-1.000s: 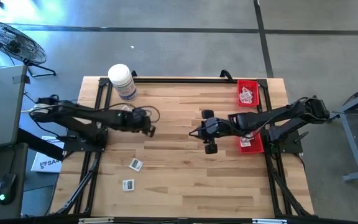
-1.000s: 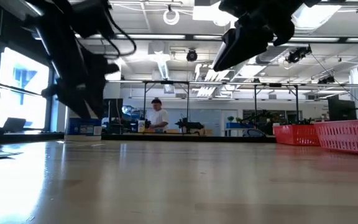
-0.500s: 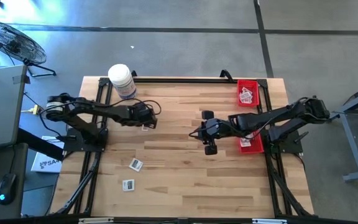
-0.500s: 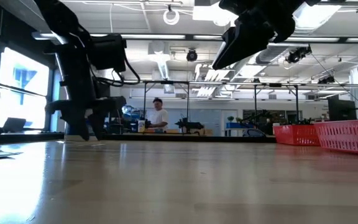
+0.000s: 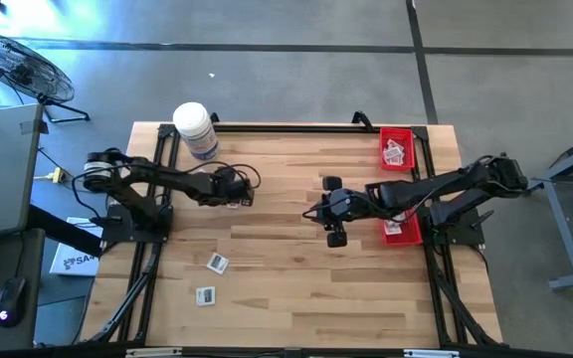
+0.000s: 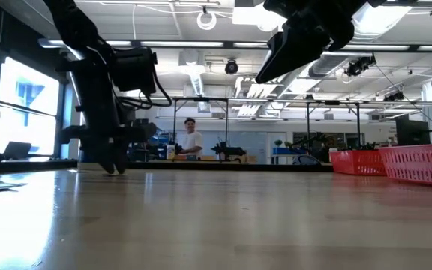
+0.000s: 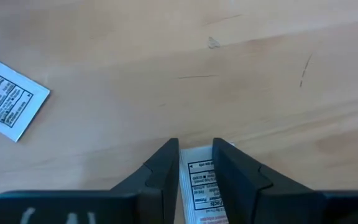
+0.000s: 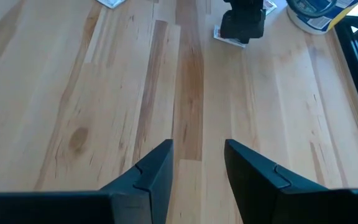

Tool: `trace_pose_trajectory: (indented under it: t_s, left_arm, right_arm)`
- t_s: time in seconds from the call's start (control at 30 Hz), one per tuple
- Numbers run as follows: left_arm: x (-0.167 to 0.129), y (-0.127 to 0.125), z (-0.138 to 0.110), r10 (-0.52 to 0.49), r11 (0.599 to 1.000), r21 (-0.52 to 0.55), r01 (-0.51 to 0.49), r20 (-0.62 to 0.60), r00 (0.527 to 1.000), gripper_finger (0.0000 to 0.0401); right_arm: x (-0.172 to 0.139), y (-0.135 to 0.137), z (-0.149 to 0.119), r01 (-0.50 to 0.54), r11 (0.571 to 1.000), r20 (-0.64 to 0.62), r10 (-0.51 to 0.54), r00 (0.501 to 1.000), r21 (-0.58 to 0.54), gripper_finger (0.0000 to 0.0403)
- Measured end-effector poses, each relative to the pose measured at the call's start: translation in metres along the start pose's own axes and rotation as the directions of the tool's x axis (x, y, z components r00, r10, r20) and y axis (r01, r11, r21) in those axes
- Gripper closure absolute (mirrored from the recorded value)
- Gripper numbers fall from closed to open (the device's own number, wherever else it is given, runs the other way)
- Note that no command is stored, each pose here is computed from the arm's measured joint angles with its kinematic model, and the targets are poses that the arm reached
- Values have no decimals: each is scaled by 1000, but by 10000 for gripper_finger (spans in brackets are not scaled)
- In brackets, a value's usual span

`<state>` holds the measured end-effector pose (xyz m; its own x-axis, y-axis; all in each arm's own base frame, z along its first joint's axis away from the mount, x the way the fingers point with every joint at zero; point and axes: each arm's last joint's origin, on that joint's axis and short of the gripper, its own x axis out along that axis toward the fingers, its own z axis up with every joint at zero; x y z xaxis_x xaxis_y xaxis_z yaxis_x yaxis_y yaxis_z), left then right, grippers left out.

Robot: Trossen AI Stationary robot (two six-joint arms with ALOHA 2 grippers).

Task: Pick & Place First Aid Supplies
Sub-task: Put the ointment pack into the top basket

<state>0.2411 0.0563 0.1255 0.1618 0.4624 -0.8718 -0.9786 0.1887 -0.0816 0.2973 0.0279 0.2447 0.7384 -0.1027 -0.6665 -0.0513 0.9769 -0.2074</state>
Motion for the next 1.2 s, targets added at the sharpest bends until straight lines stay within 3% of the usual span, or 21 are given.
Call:
trace_pose_trajectory:
  t_s: [0.17, 0.43, 0.83, 0.97, 1.2]
  left_arm:
    - [-3, -4, -6, -22, 1000, 8, 22, 13, 1000, 307]
    - [-6, -18, -13, -142, 990, 31, 141, 21, 990, 309]
    - [10, -30, -18, -193, 981, 23, 192, 12, 981, 392]
    - [10, -32, -17, -212, 977, 38, 212, 17, 977, 399]
    - [7, -45, -13, -360, 926, 135, 354, 26, 933, 401]
  right_arm:
    - [0, 0, 1, 7, 1000, 12, -7, 1000, 3, 265]
    - [0, 0, 4, 6, 1000, 39, -6, 999, 1, 265]
    - [0, 0, 4, 2, 1000, 41, -3, 999, 8, 265]
    - [0, 0, 4, 2, 1000, 41, -3, 999, 8, 265]
    - [2, 0, 6, 6, 1000, 61, -5, 998, -12, 265]
